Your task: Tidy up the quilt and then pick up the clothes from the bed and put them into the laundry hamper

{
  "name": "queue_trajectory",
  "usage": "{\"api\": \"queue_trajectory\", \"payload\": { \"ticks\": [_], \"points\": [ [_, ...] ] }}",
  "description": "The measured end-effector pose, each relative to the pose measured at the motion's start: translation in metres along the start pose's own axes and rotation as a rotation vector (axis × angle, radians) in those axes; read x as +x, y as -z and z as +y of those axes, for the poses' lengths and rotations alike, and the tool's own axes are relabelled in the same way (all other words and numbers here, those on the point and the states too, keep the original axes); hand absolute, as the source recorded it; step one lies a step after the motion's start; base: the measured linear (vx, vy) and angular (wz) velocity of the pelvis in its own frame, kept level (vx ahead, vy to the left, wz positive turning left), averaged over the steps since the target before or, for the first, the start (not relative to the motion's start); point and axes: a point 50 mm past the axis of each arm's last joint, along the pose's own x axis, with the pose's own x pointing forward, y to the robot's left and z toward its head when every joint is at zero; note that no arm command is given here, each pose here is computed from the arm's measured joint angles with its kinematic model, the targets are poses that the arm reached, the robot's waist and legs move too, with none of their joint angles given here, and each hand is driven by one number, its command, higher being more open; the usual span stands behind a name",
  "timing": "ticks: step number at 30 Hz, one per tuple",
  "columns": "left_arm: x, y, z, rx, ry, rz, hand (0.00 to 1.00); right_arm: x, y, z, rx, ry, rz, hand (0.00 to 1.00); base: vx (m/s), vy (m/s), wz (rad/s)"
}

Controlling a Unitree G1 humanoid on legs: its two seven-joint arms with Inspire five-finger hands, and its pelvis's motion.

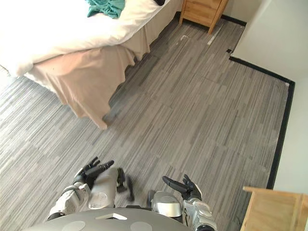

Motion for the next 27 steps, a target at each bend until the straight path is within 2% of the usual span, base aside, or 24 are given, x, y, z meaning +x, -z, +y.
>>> {"api": "queue_trajectory", "payload": {
  "ticks": [3, 6, 7, 11, 12, 14, 16, 17, 18, 23, 27],
  "points": [
    [-0.003, 0.015, 0.005, -0.061, -0.047, 0.057, 1.0, -0.004, 0.015, -0.002, 0.041, 0.032, 0.041, 1.0, 0.85, 0.115, -0.34],
    [0.001, 0.005, 0.016, -0.024, -0.086, 0.089, 1.0, 0.0, 0.019, 0.015, 0.083, 0.001, 0.06, 1.0, 0.76, 0.088, 0.74],
    [0.0, 0.011, 0.016, -0.069, -0.105, 0.119, 1.0, -0.001, 0.02, 0.015, 0.064, -0.002, 0.051, 1.0, 0.7, 0.009, 0.96],
    [0.005, 0.017, -0.003, -0.209, -0.098, 0.113, 1.0, -0.012, 0.019, 0.007, 0.008, 0.022, -0.048, 1.0, 0.66, -0.125, 1.87],
    [0.007, 0.016, -0.009, -0.25, -0.097, 0.093, 1.0, -0.012, 0.021, 0.009, 0.012, 0.035, -0.051, 1.0, 0.47, -0.218, 2.19],
    [0.004, 0.018, -0.001, -0.303, -0.154, 0.076, 1.0, -0.011, 0.021, 0.012, -0.02, 0.025, -0.039, 1.0, 0.69, -0.43, 1.81],
    [-0.009, 0.025, 0.026, -0.443, -0.262, 0.014, 1.0, -0.01, 0.028, 0.025, -0.123, -0.022, 0.005, 1.0, 0.6, -0.556, 1.31],
    [-0.01, 0.027, 0.025, -0.486, -0.275, 0.009, 1.0, -0.01, 0.027, 0.022, -0.136, -0.02, 0.015, 1.0, 0.45, -0.526, 1.25],
    [-0.009, 0.037, 0.013, -0.566, -0.266, 0.019, 1.0, -0.009, 0.02, 0.008, -0.168, 0.009, 0.023, 1.0, 0.33, -0.458, 1.5],
    [-0.013, 0.049, 0.002, -0.544, -0.256, 0.008, 1.0, -0.009, 0.015, -0.006, -0.193, 0.056, 0.062, 1.0, 0.19, -0.3, 1.41],
    [-0.018, 0.05, 0.015, -0.492, -0.357, 0.006, 1.0, -0.002, 0.013, 0.002, -0.093, 0.048, 0.109, 1.0, 0.04, -0.066, 0.65]
  ]
}}
